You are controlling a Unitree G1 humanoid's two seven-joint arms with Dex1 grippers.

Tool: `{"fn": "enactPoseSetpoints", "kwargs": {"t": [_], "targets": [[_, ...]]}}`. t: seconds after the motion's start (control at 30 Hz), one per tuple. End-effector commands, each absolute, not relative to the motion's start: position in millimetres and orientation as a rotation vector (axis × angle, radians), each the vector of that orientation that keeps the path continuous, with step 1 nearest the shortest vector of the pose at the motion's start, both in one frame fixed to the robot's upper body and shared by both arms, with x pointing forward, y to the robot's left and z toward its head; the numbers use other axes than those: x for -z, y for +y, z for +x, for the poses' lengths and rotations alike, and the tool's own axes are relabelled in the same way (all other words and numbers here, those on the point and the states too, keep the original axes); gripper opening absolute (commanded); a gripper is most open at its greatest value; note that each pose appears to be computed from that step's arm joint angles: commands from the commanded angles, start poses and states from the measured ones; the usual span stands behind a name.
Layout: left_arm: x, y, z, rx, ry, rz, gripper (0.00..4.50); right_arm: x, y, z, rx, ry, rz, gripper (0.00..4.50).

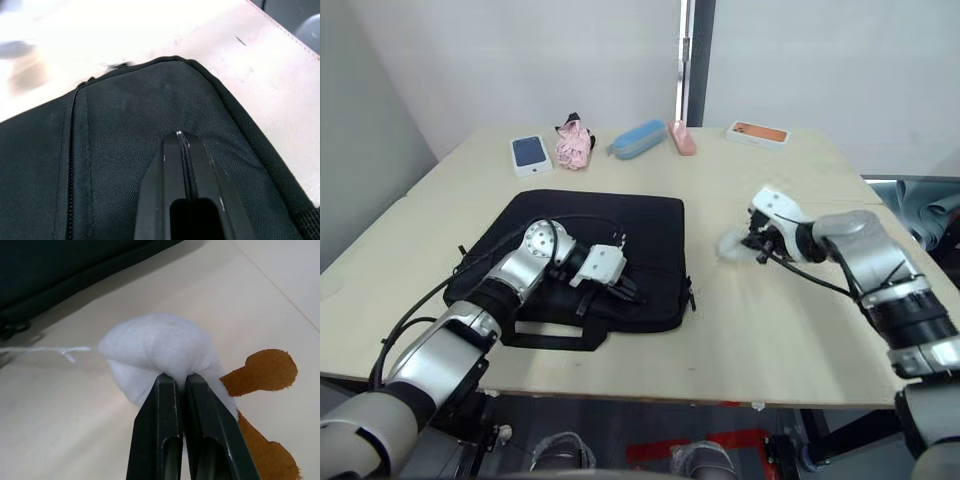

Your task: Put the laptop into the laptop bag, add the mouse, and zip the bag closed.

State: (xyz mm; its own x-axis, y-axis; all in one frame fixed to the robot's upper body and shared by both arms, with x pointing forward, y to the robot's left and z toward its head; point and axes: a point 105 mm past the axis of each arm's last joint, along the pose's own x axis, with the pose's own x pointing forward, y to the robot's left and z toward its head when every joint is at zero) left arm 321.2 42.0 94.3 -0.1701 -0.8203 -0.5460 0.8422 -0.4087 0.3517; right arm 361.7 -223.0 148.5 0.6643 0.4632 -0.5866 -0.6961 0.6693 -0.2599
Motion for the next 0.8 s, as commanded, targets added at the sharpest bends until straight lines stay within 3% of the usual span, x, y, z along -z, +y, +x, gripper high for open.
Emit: {"fn": "enactPoseSetpoints", "kwargs": {"t": [0.03, 0.2, 0.33, 0.47, 0.6, 0.77, 0.8], "targets": [[-37, 72, 306, 1.869, 0.358, 0.876, 0.00, -163, -228, 378, -0.605, 0.450, -0.525, 0.05], [-36, 71, 302, 1.888, 0.357, 0.871, 0.00, -162, -228, 400, -0.519, 0.436, -0.563, 0.05], [-44, 66, 303, 1.873, 0.321, 0.803, 0.00, -161, -215, 391, -0.620, 0.428, -0.486, 0.05], [-62, 58, 306, 1.846, 0.252, 0.715, 0.00, -151, -218, 367, -0.713, 0.501, -0.448, 1.35], [-103, 40, 314, 1.790, 0.115, 0.568, 0.00, -150, -232, 352, -0.718, 0.542, -0.422, 2.69], [-161, 34, 316, 1.748, -0.035, 0.448, 0.00, -176, -257, 352, -0.625, 0.488, -0.324, 4.45], [-173, 37, 317, 1.733, -0.059, 0.432, 0.00, -185, -261, 351, -0.616, 0.470, -0.277, 4.48]]}}
